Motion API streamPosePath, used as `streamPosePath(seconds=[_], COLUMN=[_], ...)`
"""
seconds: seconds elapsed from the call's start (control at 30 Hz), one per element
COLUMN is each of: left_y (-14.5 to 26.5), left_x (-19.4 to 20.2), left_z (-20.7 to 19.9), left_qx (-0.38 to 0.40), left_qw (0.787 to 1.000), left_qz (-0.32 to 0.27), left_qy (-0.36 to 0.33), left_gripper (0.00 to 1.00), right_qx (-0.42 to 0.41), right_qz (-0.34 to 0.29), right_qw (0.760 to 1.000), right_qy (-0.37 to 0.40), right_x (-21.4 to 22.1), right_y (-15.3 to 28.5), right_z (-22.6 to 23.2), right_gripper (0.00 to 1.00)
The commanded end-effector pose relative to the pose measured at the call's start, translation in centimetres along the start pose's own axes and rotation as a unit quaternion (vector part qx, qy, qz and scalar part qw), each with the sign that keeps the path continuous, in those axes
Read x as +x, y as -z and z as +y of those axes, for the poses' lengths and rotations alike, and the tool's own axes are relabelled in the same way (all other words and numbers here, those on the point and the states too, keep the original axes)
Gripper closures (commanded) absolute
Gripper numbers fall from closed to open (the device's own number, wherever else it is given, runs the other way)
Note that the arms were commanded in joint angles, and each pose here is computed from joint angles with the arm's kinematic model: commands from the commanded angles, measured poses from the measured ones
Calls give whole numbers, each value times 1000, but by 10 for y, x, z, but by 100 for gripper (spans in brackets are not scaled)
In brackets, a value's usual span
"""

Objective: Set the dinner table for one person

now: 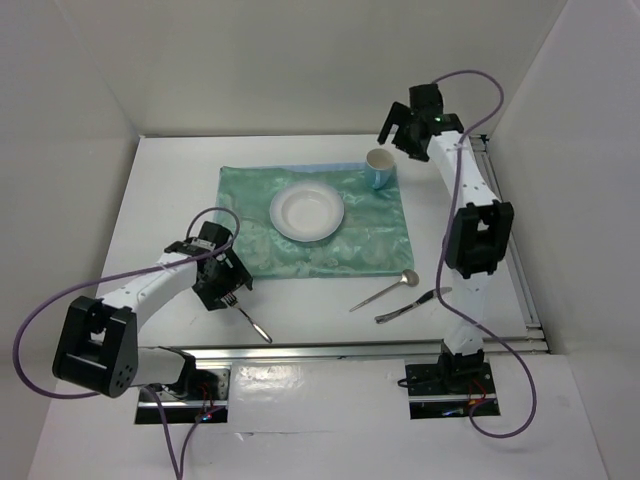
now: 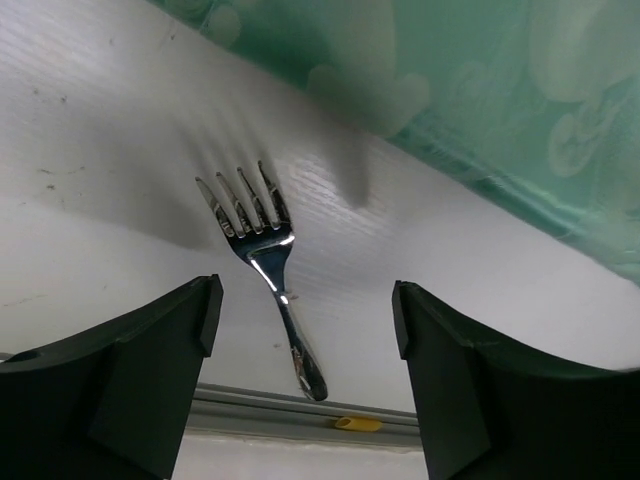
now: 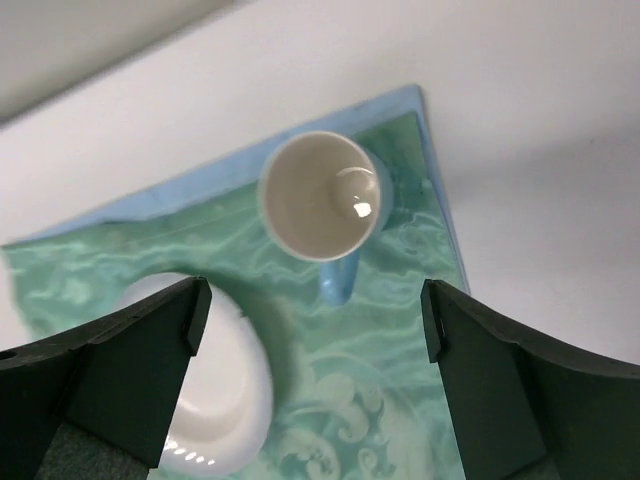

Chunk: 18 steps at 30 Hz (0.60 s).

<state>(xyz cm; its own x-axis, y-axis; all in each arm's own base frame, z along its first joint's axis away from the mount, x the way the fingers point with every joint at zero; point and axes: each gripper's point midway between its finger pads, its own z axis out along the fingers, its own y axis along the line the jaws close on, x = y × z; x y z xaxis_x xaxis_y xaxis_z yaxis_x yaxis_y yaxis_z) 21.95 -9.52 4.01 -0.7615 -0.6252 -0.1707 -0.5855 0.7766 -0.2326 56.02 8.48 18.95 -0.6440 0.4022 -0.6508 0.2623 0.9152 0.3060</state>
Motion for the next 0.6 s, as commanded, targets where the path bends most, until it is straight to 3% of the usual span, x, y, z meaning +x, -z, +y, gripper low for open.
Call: streamPosePath(seconds=[0.0, 0.3, 0.43, 0.53, 0.57], left_y=[-10, -30, -33, -25, -14], left_x=[10, 39, 45, 48, 42], left_z=[-3, 2, 6, 11, 12], left_qx=[3, -24, -41, -51, -47], left_qw=[999, 998, 997, 997, 998], left_qz=[16, 42, 47, 39, 21], left_qy=[28, 46, 45, 45, 45], left_gripper=[15, 32, 47, 77, 93], right_qx=[-74, -82, -82, -79, -79], right_qz=[-125, -153, -152, -148, -148], right_qw=[989, 985, 985, 986, 986], right_qy=[-8, -3, -3, -3, -3], right_x=[-74, -81, -78, -72, -72], right_y=[102, 146, 150, 152, 152], right_z=[26, 19, 18, 14, 14], right_gripper=[0, 4, 6, 6, 7])
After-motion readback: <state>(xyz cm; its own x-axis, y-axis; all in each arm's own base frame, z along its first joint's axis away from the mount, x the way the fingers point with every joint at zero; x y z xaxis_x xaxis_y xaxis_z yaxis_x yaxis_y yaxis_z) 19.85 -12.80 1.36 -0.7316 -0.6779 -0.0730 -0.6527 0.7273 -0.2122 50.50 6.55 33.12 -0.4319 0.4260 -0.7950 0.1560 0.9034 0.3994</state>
